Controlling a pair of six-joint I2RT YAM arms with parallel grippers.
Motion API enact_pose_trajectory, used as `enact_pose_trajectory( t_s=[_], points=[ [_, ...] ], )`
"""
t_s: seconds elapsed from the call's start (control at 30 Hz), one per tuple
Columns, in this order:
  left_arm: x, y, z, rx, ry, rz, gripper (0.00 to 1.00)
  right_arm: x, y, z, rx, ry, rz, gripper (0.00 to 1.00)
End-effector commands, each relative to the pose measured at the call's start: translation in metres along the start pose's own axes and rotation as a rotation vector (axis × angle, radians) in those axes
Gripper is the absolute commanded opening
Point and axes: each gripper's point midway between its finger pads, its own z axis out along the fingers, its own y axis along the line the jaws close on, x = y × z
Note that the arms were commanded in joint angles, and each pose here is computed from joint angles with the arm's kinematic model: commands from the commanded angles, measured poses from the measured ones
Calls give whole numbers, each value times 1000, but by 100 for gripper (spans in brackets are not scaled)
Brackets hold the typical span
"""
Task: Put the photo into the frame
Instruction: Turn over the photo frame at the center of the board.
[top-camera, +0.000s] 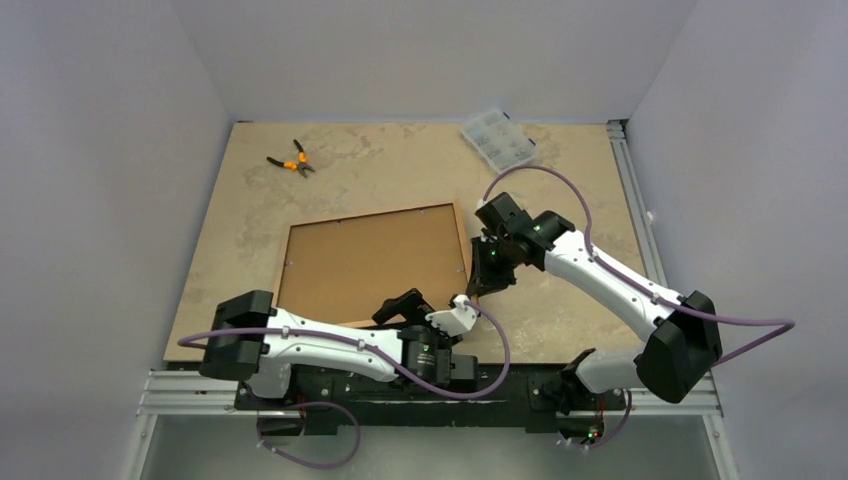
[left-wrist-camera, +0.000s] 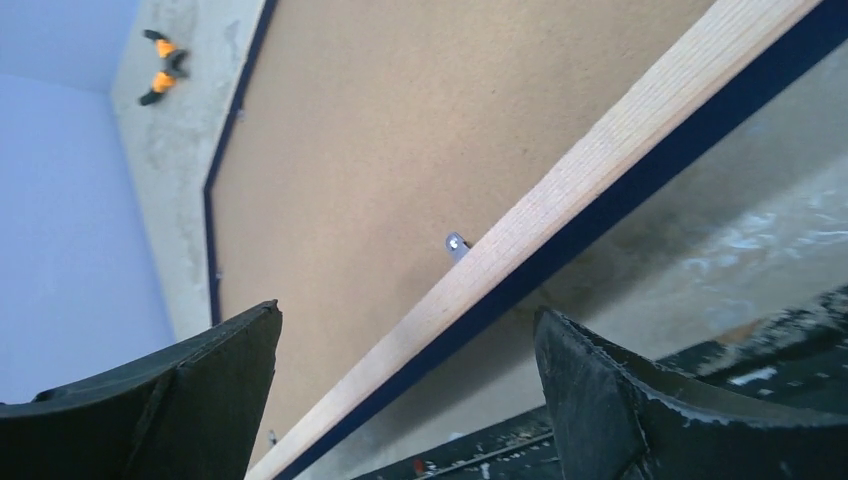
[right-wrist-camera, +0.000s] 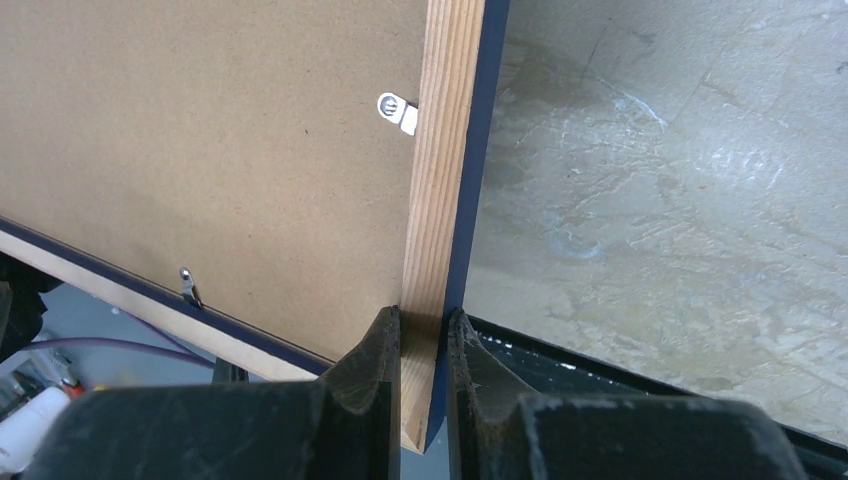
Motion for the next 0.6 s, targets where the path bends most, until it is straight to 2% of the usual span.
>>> enact_pose_trajectory(
  t_s=[0.0,0.17,0.27,0.3,0.37,0.57],
  points=[
    [-6,24,0,-140,-34,34,92,-12,41,-34,-187,-60,-39,0],
    [1,21,10,-162,1,65,85,-10,43,-37,-202,-57,-37,0],
    [3,21,13,-160,11,74,72,-9,44,-38,-209,-57,-37,0],
    [3,22,13,-162,11,76,66,-10,44,-39,-210,-59,-35,0],
    [2,25,12,-171,6,75,48,-9,44,-38,-210,-60,-33,0],
    [-6,36,9,-209,-10,81,17,-10,47,-39,-235,-63,-33,0]
  ],
)
